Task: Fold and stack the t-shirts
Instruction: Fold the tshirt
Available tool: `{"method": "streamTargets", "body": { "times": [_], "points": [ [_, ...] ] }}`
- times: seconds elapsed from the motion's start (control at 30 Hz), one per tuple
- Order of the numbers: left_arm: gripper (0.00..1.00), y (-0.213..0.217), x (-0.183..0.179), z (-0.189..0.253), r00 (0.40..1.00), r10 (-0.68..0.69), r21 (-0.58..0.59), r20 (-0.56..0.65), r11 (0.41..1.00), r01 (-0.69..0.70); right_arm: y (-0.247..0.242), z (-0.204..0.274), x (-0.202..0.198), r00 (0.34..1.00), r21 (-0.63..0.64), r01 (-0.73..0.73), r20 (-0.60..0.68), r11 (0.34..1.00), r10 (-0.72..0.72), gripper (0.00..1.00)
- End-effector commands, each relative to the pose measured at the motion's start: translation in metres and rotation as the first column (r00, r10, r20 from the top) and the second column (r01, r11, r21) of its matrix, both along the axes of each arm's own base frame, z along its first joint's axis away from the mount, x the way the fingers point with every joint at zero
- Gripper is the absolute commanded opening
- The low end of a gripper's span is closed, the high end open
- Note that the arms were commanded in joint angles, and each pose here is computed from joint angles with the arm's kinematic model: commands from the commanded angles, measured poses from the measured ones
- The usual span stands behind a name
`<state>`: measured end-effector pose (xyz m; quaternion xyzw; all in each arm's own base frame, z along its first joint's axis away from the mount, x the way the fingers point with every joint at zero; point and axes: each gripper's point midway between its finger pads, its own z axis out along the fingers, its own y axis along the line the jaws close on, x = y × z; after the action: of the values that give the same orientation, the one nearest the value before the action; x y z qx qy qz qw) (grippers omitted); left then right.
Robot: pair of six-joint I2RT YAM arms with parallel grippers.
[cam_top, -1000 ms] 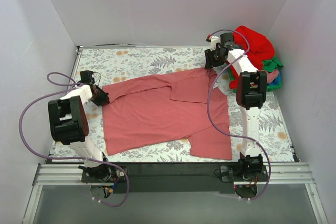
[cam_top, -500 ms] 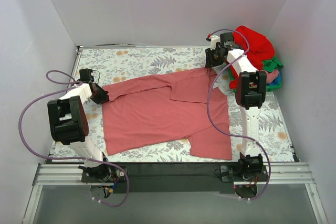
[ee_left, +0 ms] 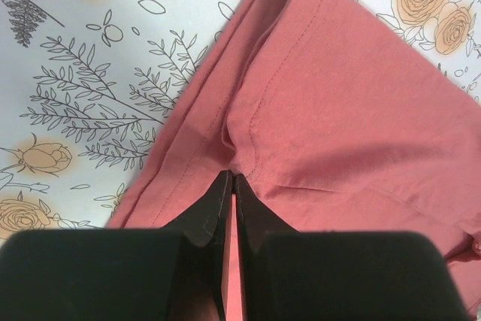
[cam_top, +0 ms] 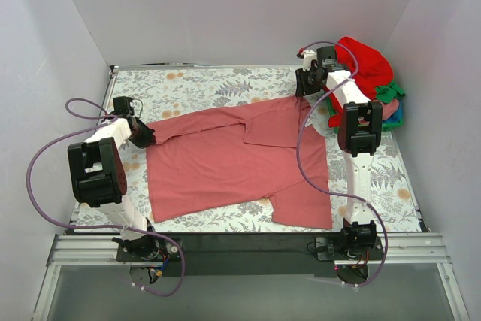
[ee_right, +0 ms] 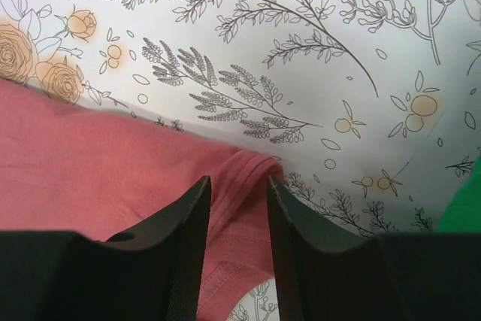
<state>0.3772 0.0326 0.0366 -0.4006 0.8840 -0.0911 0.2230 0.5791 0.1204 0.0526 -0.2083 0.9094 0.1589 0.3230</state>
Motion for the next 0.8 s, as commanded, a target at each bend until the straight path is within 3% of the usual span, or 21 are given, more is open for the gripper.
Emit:
{"method": "streamTargets", "body": {
  "times": [0.0, 0.57, 0.63, 0.67, 0.77],
  "points": [
    [0.00, 0.004, 0.011, 0.022, 0.998, -0.008, 0.027, 0.058, 1.000, 0.006, -0.006, 0.021, 0.014, 0.997, -0.004, 0.018, 0.076, 1.000, -0.017, 0.42],
    [0.00, 0.003, 0.013, 0.023, 0.998, -0.022, 0.022, 0.065, 1.000, 0.020, 0.004, 0.003, -0.003, 1.000, 0.058, 0.005, 0.013, 0.998, -0.006, 0.39],
    [0.00, 0.003, 0.013, 0.022, 0.998, -0.022, 0.025, 0.063, 0.999, 0.020, 0.008, 0.005, -0.001, 1.000, 0.074, -0.005, 0.018, 0.997, 0.004, 0.35],
    [0.00, 0.004, 0.013, 0.022, 0.998, -0.022, 0.029, 0.062, 0.999, 0.020, 0.007, 0.005, 0.001, 1.000, 0.075, -0.004, 0.019, 0.997, 0.003, 0.26],
    [0.00, 0.009, 0.012, 0.019, 0.999, -0.011, 0.052, 0.053, 0.999, 0.009, 0.008, 0.010, 0.007, 0.999, 0.071, -0.006, 0.044, 0.997, 0.003, 0.12]
  ]
}}
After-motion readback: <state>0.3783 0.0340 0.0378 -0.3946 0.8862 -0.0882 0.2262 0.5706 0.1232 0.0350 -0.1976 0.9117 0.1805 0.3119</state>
